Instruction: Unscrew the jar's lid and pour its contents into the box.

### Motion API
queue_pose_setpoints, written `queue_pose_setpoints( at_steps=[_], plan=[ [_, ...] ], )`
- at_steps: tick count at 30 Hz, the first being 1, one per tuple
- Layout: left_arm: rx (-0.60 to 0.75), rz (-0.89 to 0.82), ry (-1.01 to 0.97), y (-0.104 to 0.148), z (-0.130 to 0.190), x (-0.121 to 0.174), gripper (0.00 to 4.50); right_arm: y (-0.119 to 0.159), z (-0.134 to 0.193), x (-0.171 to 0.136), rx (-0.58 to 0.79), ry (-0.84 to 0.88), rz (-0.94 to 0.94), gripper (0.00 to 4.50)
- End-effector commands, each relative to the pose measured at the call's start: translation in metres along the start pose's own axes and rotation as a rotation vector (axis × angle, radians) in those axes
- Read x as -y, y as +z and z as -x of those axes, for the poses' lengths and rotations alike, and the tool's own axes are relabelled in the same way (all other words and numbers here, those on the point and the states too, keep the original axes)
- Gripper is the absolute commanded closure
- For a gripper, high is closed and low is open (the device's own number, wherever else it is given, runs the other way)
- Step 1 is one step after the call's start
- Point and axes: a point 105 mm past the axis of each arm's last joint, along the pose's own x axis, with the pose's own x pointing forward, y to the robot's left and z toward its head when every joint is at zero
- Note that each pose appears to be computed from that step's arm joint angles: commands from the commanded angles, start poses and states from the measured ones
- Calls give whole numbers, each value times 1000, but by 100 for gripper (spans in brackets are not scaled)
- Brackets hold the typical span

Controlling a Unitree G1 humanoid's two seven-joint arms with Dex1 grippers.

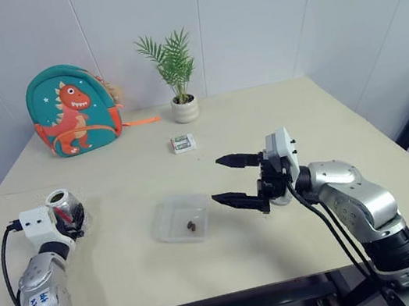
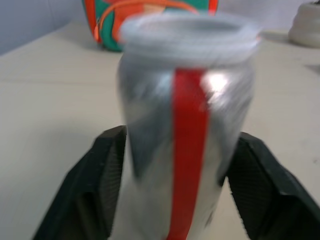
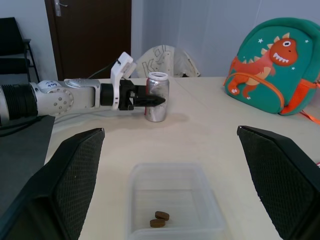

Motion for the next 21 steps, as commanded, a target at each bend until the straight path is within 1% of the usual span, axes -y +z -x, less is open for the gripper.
queue_pose_setpoints(
  at_steps=[1,2,4,6,7,10,13,15,18,21],
  plan=[
    [24,-41,15,15,7,-13,32,12,-5,-4,34,40,32,0],
    [18,-47,16,15,9,-15,4,13,-5,-3,36,40,34,0],
    [7,-60,25,16,13,-19,4,13,-5,-2,36,35,37,0],
    [1,-28,53,19,22,-26,4,13,-4,-1,35,29,39,0],
    [-11,-37,59,20,28,-29,4,12,-3,-1,33,28,39,0],
    [-26,-54,44,24,41,-28,4,12,-1,-1,28,26,37,0],
    [-62,-126,-24,28,66,-25,4,10,5,-2,14,33,19,0],
    [-85,-144,-46,33,83,-28,4,8,9,-2,4,35,9,0],
    [-96,-253,-147,43,99,-19,4,6,16,0,-12,27,5,0],
    [-98,-351,-327,52,110,7,4,4,23,2,-33,17,6,0]
  ],
)
